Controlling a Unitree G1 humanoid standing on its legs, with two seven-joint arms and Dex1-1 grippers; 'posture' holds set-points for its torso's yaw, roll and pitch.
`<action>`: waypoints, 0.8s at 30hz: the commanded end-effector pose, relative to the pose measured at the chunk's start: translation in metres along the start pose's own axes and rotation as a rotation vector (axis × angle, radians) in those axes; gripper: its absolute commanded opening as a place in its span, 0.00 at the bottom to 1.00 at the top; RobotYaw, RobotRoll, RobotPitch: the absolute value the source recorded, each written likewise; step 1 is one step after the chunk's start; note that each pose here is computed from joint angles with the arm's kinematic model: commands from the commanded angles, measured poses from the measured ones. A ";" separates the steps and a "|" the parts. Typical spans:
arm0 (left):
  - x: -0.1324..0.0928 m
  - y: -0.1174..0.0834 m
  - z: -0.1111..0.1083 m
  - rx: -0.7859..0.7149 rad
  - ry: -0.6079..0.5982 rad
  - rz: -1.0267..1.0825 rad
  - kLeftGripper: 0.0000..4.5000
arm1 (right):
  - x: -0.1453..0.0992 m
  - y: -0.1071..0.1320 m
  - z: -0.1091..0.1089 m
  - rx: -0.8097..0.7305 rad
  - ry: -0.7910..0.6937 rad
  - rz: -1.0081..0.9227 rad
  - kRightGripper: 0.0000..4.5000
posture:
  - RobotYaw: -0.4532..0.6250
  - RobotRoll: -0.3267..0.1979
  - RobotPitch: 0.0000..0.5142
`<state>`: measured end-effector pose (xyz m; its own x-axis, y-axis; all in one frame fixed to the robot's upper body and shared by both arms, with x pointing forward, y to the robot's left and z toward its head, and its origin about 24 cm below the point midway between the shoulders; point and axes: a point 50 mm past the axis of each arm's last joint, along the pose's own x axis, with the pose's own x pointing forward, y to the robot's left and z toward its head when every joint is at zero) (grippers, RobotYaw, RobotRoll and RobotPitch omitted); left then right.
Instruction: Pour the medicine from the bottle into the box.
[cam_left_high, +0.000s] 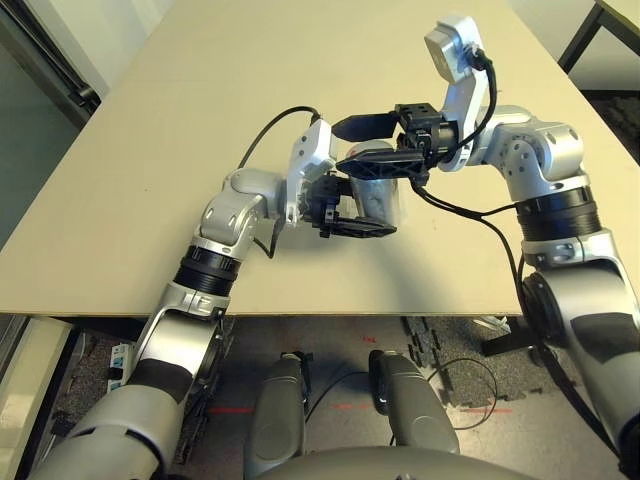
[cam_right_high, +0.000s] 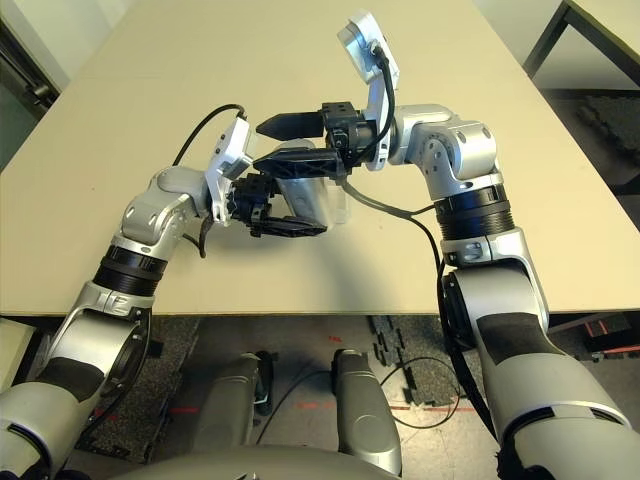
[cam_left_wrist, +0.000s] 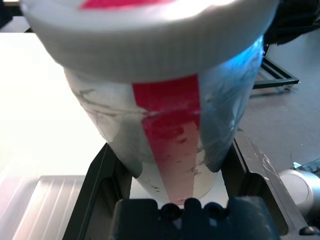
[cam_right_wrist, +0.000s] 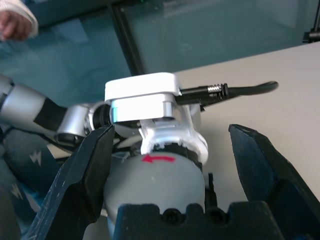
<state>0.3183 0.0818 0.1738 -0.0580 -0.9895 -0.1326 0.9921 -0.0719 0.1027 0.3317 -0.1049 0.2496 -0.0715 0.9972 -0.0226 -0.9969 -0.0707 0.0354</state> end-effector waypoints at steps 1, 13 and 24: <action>-0.001 0.002 0.009 0.049 0.006 -0.011 0.60 | -0.013 -0.004 -0.007 -0.009 0.081 -0.065 1.00 | 0.46 0.62 0.32; -0.018 0.007 0.006 0.047 0.038 0.046 0.60 | -0.043 -0.012 -0.012 -0.019 0.167 -0.188 1.00 | 0.45 0.62 0.28; -0.036 0.016 -0.007 0.024 0.090 0.119 0.60 | -0.054 -0.005 -0.001 -0.042 0.222 -0.236 1.00 | 0.44 0.62 0.23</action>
<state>0.3351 0.1152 0.1731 0.0682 -0.9804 -0.1850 0.9900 0.0435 0.1340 0.3447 -0.1601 0.2431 0.1662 0.9561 -0.2412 -0.9857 0.1676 -0.0146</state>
